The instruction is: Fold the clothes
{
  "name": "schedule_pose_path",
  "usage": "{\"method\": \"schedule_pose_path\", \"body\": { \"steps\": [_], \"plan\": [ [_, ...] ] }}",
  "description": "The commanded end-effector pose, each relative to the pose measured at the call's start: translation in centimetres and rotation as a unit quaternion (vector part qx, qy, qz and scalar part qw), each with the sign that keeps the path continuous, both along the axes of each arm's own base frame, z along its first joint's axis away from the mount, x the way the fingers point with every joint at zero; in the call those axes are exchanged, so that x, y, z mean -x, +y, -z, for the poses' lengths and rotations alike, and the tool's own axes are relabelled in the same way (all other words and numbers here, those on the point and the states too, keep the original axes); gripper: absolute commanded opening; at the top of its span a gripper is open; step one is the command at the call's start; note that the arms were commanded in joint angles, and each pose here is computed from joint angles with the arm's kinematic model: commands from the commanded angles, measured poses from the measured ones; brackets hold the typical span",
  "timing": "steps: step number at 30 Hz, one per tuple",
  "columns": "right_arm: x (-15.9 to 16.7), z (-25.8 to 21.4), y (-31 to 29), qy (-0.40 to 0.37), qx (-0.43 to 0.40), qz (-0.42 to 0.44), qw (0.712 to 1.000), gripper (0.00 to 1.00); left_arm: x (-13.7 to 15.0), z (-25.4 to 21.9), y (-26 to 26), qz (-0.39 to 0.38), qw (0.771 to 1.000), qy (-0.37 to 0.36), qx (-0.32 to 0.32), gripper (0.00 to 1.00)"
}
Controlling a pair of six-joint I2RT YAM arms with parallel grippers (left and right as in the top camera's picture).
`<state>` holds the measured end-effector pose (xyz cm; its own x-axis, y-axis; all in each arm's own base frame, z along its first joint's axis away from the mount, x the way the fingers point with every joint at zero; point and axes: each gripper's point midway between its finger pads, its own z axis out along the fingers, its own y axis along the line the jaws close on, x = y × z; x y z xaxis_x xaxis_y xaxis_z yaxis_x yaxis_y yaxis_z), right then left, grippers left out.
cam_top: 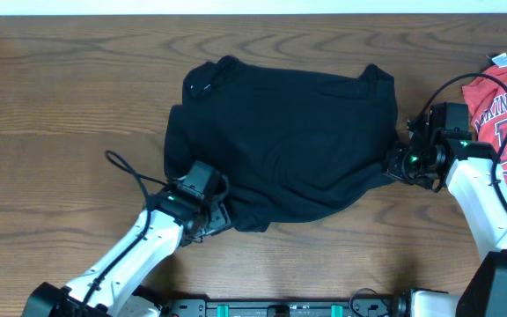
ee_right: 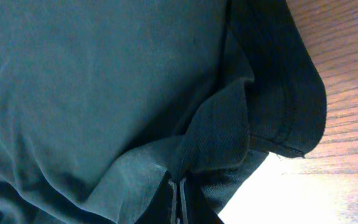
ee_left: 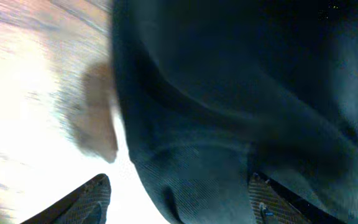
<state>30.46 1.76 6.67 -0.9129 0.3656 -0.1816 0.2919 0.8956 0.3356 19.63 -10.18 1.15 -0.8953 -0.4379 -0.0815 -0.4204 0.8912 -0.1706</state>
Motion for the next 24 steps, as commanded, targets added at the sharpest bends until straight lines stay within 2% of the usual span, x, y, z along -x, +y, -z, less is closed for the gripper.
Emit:
{"method": "schedule_pose_path", "body": {
  "steps": [1,4,13,14,15,16,24],
  "plan": [
    [-0.3,-0.6,0.5,-0.011,-0.003,-0.014,1.0,0.01,-0.1,0.5,1.2,-0.035,0.999,0.005,-0.003,0.72],
    [-0.4,-0.6,0.5,-0.012,-0.004,-0.014,1.0,0.01,-0.6,0.6,1.5,-0.046,0.999,0.003,-0.001,0.59],
    [-0.2,-0.6,0.6,-0.009,-0.007,-0.015,1.0,0.01,-0.6,3.1,0.0,-0.04,0.998,0.042,0.026,0.57],
    [-0.2,-0.6,0.6,-0.008,-0.007,-0.015,1.0,0.01,-0.7,3.5,0.0,-0.041,0.998,0.045,0.025,0.49],
    [-0.1,-0.6,0.6,-0.007,-0.007,-0.015,1.0,0.01,-0.8,3.8,-0.1,-0.041,0.998,0.047,0.024,0.32],
    [-0.1,-0.6,0.6,-0.006,-0.007,-0.015,1.0,0.01,-0.9,4.0,-0.2,-0.04,0.998,0.047,0.025,0.06],
    [-0.2,-0.6,0.8,-0.01,-0.012,-0.02,1.0,0.01,-2.2,2.7,-0.3,-0.018,0.999,0.005,0.028,0.06]
  ]
}}
